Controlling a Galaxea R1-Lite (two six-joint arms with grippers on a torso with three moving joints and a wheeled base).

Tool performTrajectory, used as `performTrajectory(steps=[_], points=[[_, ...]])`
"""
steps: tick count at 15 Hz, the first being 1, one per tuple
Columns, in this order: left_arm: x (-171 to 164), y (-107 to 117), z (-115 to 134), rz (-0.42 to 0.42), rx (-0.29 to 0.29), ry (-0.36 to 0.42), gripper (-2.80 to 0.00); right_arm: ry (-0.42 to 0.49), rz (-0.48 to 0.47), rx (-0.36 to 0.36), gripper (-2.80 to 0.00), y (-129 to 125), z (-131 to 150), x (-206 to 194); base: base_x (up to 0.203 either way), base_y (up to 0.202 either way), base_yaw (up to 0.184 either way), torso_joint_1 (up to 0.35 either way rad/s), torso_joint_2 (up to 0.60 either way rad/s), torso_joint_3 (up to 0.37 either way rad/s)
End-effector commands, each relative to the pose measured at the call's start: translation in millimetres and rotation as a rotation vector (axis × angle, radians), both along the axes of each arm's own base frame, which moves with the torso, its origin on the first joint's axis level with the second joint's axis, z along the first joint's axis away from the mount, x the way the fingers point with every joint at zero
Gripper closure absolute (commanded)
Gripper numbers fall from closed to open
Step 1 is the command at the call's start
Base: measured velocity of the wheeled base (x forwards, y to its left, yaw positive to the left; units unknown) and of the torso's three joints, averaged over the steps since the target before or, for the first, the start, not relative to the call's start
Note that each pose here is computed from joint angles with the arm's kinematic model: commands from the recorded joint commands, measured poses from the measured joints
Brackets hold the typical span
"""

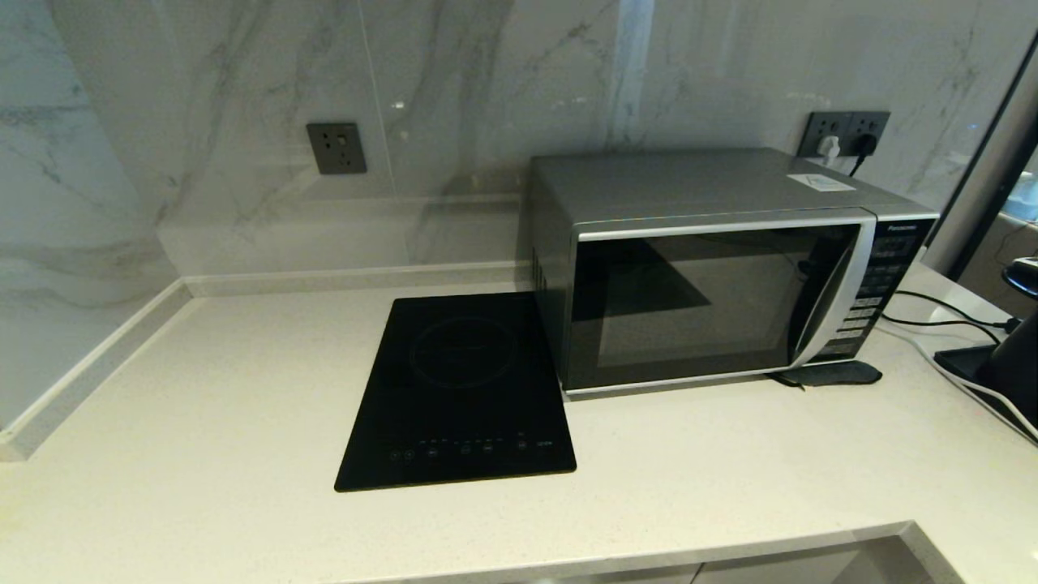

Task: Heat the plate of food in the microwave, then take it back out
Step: Open the microwave oven

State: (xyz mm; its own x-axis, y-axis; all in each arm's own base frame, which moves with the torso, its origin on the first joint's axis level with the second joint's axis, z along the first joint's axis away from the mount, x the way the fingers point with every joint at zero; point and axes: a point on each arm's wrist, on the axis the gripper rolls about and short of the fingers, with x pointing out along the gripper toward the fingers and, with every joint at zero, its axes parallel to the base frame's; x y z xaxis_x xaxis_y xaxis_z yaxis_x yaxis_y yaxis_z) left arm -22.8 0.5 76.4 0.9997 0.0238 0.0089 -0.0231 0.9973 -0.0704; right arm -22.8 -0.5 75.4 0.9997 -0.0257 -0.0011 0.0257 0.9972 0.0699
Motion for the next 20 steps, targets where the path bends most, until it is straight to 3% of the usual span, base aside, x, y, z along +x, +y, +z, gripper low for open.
performTrajectory(steps=[1, 6, 9, 12, 15, 20], points=[[0.1, 0.0, 0.1, 0.001, 0.000, 0.001, 0.00, 0.002, -0.002, 0.002, 0.00, -0.1, -0.3, 0.2, 0.000, 0.000, 0.000, 0.000, 0.00, 0.000], [0.1, 0.0, 0.1, 0.001, 0.000, 0.001, 0.00, -0.010, -0.012, 0.004, 0.00, -0.3, 2.9, -0.7, 0.000, 0.000, 0.000, 0.000, 0.00, 0.000], [0.1, 0.0, 0.1, 0.001, -0.002, 0.001, 0.00, -0.064, -0.007, 0.005, 0.00, -0.1, 35.7, -13.0, 0.000, 0.000, 0.000, 0.000, 0.00, 0.000], [0.1, 0.0, 0.1, 0.001, 0.000, 0.001, 0.00, -0.028, -0.021, 0.012, 0.00, -0.4, 77.5, -22.1, 0.000, 0.000, 0.000, 0.000, 0.00, 0.000], [0.1, 0.0, 0.1, 0.001, 0.000, 0.001, 0.00, 0.064, -0.084, 0.011, 0.00, -1.7, 119.6, -13.2, 0.000, 0.000, 0.000, 0.000, 0.00, 0.000], [0.1, 0.0, 0.1, 0.001, 0.000, 0.001, 0.00, 0.096, -0.303, -0.006, 0.00, -6.5, 181.1, 16.1, 0.000, 0.000, 0.000, 0.000, 0.00, 0.000]])
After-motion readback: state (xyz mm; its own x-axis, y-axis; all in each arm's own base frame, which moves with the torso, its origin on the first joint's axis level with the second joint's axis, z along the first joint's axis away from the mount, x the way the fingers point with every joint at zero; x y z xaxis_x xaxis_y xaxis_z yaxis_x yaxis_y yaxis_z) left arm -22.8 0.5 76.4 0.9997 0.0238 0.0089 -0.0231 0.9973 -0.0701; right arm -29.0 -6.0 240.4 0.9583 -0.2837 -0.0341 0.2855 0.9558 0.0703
